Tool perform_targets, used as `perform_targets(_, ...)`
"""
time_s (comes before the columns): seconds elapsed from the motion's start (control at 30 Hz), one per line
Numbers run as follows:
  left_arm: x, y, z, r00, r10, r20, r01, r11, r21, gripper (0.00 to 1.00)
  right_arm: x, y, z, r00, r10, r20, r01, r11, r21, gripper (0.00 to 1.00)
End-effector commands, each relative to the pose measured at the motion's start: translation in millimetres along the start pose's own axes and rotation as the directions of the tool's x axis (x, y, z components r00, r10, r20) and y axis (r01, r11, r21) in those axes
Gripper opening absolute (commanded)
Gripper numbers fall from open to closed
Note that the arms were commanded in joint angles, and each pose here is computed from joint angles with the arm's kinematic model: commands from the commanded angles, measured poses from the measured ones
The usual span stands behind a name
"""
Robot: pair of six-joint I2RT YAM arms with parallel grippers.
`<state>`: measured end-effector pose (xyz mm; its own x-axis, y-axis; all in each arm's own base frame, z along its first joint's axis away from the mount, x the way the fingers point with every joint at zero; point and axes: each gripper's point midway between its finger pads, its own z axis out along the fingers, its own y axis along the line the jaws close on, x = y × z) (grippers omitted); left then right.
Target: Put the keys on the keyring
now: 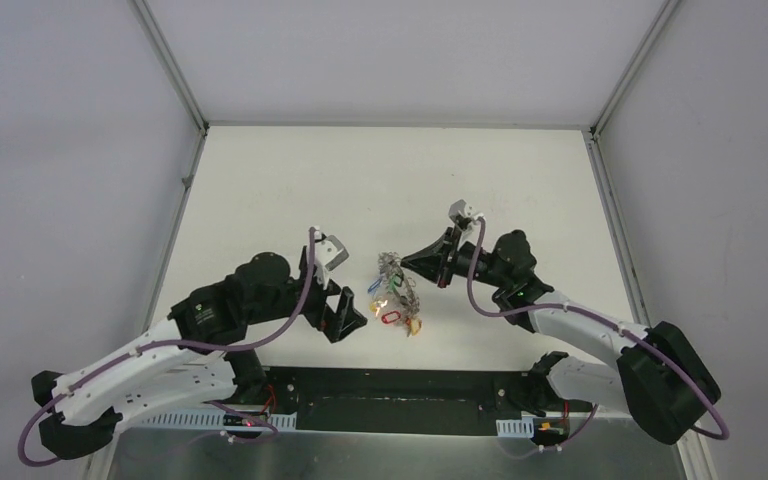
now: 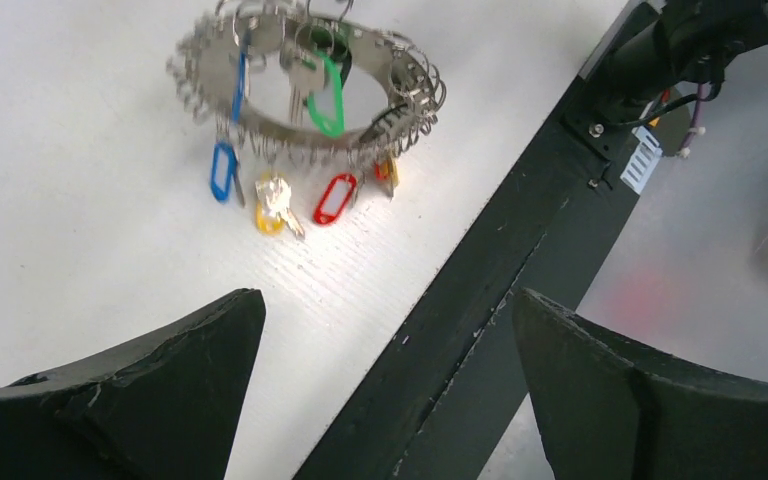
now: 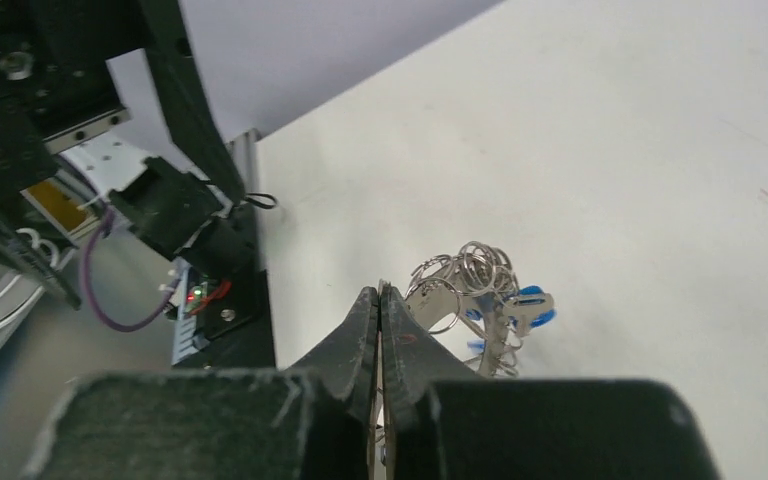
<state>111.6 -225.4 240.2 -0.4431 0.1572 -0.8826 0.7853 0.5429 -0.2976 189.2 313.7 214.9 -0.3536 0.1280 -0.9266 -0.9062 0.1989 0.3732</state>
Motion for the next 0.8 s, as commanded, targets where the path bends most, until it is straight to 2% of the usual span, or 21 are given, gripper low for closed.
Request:
perform_targets(0.0,-22,-6,20,0.992,-0.115,0.046,0.115,0.993,-0.011,0.99,-6,-24,-25,1.000,0.005,0.010,-0.006,0.997,0.083,0.00)
perform_targets(0.2,-27,-2,49,0.991,-0.127,0.045,0.129,0.991,-0.031,0.99,5,-76,-59,0.998,0.054,0.022,-0.058,0.970,0.237,0.00)
perform_targets(0.53,-23,16,83,0.976,-0.217,0.001,0.217,0.973,-0.074,0.99,22,-145,-106,0.984,0.168,0.056,-0.175,0.875,0.451,0.01)
perform_targets(0.67,-17,31,93,0.965,-0.261,-0.024,0.258,0.962,-0.088,0.99,29,-161,-113,0.975,0.214,0.062,-0.216,0.840,0.498,0.14)
perform_targets(0.77,-17,44,97,0.952,-0.306,-0.017,0.303,0.948,-0.092,0.99,33,-175,-123,0.963,0.250,0.097,-0.261,0.788,0.558,0.31)
